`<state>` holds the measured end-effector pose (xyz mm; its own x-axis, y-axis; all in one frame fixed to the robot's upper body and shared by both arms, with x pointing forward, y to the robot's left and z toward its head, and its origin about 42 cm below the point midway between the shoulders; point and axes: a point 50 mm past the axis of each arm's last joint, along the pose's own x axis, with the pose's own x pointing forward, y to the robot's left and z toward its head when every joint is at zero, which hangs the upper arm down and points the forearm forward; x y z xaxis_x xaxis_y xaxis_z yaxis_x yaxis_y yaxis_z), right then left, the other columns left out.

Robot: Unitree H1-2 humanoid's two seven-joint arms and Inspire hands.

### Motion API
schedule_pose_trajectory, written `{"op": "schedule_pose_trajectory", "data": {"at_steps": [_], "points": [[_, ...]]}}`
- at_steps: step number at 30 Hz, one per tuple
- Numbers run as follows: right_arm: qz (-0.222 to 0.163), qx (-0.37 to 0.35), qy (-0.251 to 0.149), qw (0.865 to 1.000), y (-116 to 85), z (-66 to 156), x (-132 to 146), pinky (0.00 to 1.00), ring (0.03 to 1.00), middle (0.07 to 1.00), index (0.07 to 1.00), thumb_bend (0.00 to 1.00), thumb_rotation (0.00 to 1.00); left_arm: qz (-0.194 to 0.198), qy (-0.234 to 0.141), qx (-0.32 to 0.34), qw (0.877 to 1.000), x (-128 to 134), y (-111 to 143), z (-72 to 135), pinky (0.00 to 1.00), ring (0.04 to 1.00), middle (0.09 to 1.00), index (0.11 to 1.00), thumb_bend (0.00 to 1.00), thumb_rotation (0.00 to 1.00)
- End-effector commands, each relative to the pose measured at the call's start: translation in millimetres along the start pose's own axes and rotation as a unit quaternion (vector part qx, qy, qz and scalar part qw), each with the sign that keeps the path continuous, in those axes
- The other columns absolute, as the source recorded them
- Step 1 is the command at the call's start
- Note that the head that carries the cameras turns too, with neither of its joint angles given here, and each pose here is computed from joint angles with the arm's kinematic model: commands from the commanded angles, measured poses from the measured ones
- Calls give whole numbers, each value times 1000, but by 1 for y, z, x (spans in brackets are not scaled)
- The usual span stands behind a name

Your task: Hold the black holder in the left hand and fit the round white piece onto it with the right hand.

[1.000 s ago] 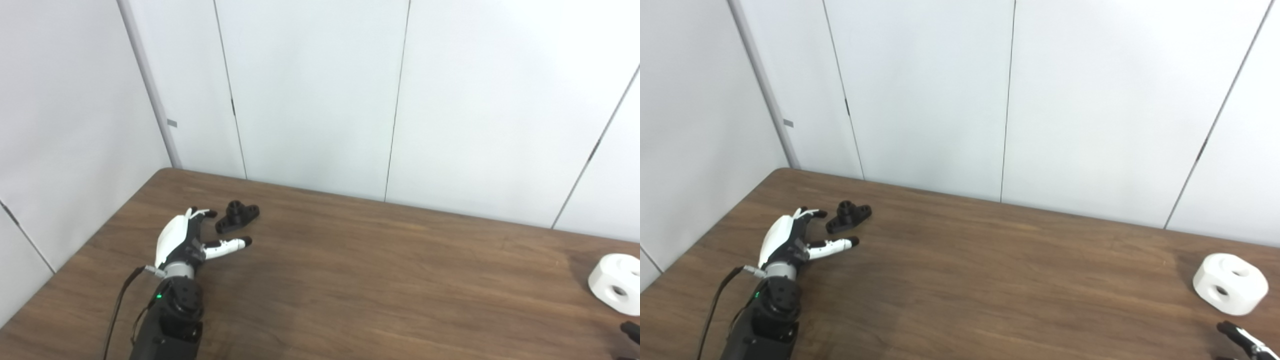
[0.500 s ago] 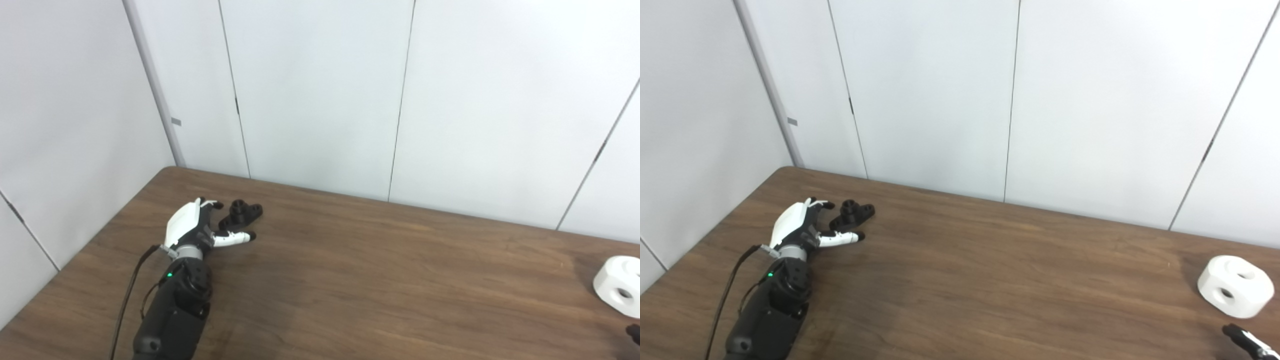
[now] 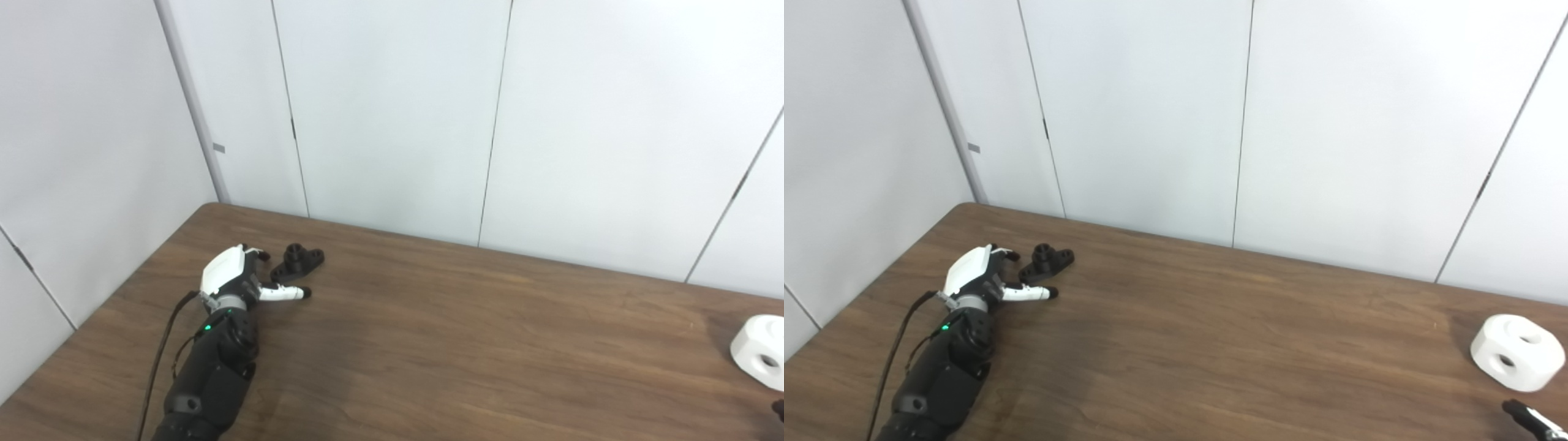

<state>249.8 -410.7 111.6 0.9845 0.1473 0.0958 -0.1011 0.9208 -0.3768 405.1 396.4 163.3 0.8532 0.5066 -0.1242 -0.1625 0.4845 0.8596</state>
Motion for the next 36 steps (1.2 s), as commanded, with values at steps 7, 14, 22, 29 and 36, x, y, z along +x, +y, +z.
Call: {"op": "schedule_pose_trajectory", "data": {"at_steps": [7,14,22,29,36], "points": [[-3,30,68,997,9,-25,-37,922,932,917,842,959,589,31,2,24,999,15,17,1,1000,1000,1000,757,933,231],[-3,28,69,997,9,-23,-39,901,918,905,829,972,574,26,-5,19,999,13,8,1,1000,1000,1000,739,920,224],[0,28,71,997,11,-21,-41,811,841,835,759,968,537,36,-36,21,998,10,-4,2,1000,1000,1000,674,883,165],[2,23,66,998,11,-21,-41,681,769,784,708,967,516,20,-47,15,999,6,-17,8,1000,1000,1000,677,907,207],[3,25,64,998,12,-21,-41,603,736,763,686,985,517,15,-48,11,999,5,-27,12,1000,1000,1000,675,900,177]]}}
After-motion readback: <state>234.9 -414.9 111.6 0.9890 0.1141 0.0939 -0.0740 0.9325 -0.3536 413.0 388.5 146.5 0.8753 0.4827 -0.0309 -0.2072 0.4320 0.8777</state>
